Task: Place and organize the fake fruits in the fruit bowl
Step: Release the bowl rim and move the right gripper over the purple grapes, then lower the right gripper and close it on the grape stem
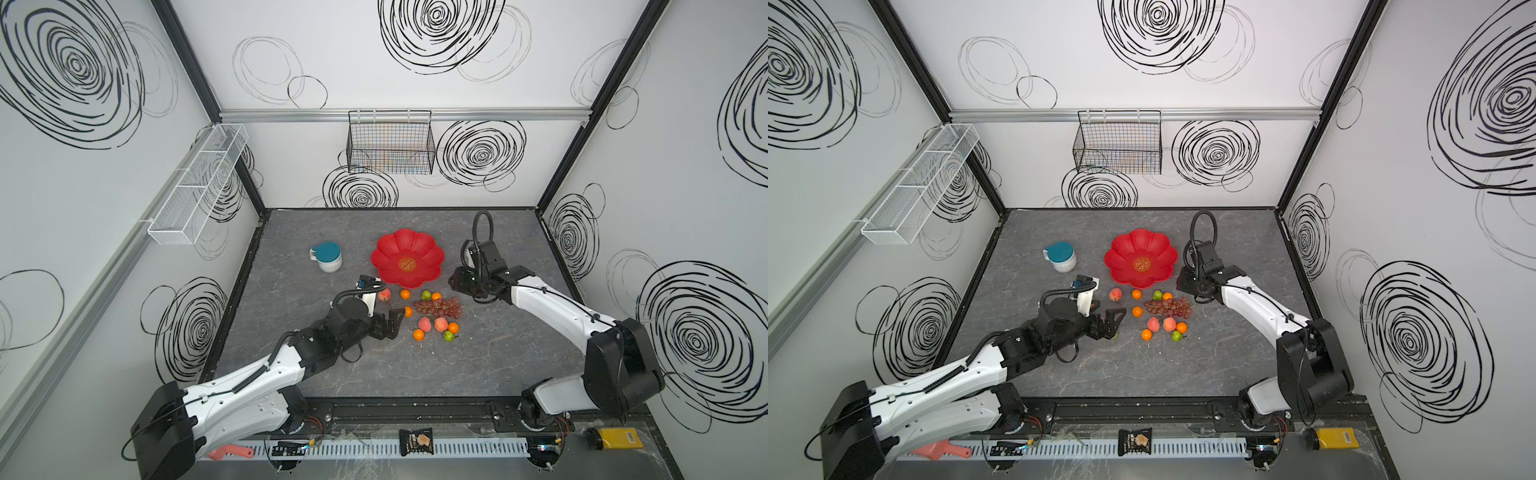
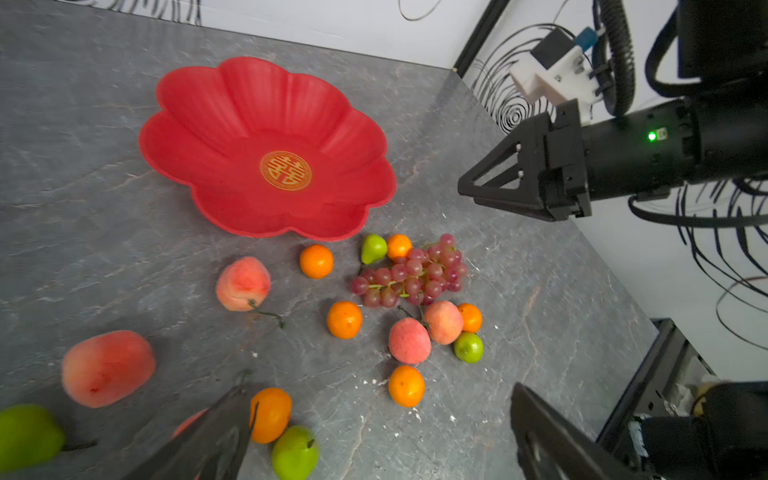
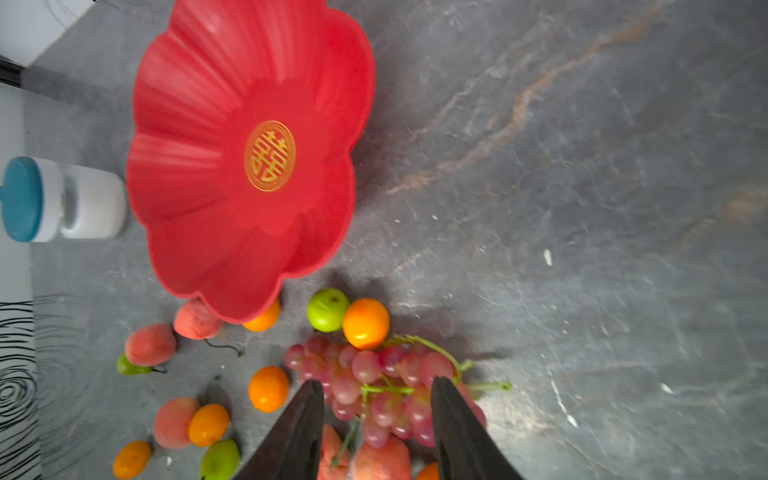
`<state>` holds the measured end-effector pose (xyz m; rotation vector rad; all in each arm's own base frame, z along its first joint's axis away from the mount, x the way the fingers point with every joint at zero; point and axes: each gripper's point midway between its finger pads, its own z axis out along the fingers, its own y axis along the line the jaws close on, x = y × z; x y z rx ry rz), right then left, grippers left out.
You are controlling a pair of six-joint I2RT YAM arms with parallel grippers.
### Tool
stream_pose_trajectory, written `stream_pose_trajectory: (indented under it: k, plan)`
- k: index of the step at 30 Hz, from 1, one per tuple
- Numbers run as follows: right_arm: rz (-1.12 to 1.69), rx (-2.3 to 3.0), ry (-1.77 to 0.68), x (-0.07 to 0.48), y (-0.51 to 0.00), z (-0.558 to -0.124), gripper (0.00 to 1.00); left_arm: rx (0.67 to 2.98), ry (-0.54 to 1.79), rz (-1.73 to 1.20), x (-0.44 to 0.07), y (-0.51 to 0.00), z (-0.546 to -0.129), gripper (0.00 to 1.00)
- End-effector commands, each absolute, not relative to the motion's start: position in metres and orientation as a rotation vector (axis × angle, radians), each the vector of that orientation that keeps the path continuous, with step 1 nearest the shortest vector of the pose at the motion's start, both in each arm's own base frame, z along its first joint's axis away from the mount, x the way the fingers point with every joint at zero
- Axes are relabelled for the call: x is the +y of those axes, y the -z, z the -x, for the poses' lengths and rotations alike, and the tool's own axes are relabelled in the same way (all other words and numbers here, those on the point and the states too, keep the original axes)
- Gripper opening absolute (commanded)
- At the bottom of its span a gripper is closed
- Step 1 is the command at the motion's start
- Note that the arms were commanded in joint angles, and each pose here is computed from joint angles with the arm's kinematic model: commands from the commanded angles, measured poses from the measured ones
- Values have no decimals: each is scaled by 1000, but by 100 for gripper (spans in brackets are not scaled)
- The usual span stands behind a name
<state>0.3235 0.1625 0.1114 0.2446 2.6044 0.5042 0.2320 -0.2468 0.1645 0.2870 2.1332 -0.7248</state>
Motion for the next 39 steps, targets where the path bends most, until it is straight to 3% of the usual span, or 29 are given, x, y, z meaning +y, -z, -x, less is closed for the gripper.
stream_pose_trajectory:
  k: [1, 9, 15, 39]
  plan:
    - [-316, 2665, -456, 135, -94, -308, 44, 2092, 766, -308, -272, -174, -231, 99]
    - [-609, 2637, -762, 110, -68, -303, 34, 2105, 739, -514, -334, -174, -224, 99]
    - [-720, 2597, -838, 109, -60, -310, 31, 2107, 742, -563, -360, -174, -224, 100]
    - [-813, 2644, -911, 121, -25, -312, 32, 2119, 732, -587, -367, -164, -218, 99]
